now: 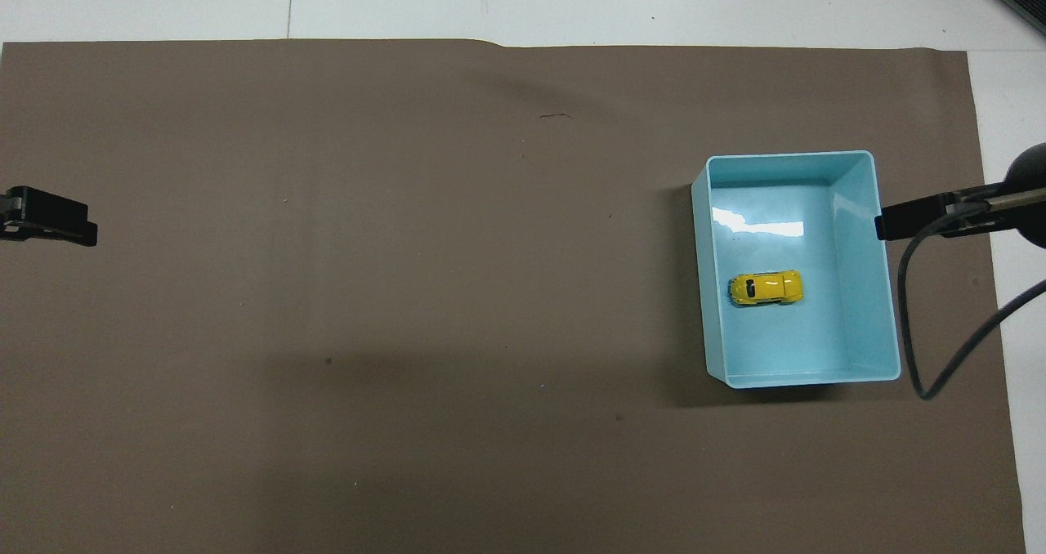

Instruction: Wind up and store yellow beetle car

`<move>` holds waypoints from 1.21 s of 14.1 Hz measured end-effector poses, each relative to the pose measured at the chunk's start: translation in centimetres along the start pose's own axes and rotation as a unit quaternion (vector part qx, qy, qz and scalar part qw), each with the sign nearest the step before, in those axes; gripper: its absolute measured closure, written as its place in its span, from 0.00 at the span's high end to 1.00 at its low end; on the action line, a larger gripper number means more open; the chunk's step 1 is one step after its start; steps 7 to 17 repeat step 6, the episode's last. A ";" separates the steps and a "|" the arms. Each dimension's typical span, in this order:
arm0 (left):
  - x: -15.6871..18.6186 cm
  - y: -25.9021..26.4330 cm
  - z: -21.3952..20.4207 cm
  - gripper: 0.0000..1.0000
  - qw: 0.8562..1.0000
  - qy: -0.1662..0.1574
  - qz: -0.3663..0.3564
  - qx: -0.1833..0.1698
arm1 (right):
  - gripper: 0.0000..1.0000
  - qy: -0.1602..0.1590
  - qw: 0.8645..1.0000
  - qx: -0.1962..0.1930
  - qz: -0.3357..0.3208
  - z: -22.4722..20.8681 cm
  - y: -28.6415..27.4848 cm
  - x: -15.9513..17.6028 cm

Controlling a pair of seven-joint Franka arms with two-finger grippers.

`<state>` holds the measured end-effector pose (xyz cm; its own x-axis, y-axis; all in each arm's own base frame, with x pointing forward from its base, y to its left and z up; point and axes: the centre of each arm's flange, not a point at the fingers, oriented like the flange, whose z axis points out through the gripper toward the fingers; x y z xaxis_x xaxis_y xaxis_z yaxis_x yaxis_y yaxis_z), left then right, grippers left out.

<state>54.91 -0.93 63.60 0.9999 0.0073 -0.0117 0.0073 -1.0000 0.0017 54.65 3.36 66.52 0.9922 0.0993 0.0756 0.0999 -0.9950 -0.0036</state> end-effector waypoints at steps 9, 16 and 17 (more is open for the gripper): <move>0.0 0.0 0.0 1.00 1.000 0.000 0.000 0.000 | 1.00 0.001 1.000 0.000 -0.001 -0.1 -0.1 -0.1; 0.0 0.0 0.0 1.00 1.000 0.000 0.000 0.000 | 1.00 0.001 1.000 0.000 -0.001 -0.1 -0.1 -0.1; 0.0 0.0 0.0 1.00 1.000 0.000 0.000 0.000 | 1.00 0.001 1.000 0.000 -0.001 -0.1 -0.1 -0.1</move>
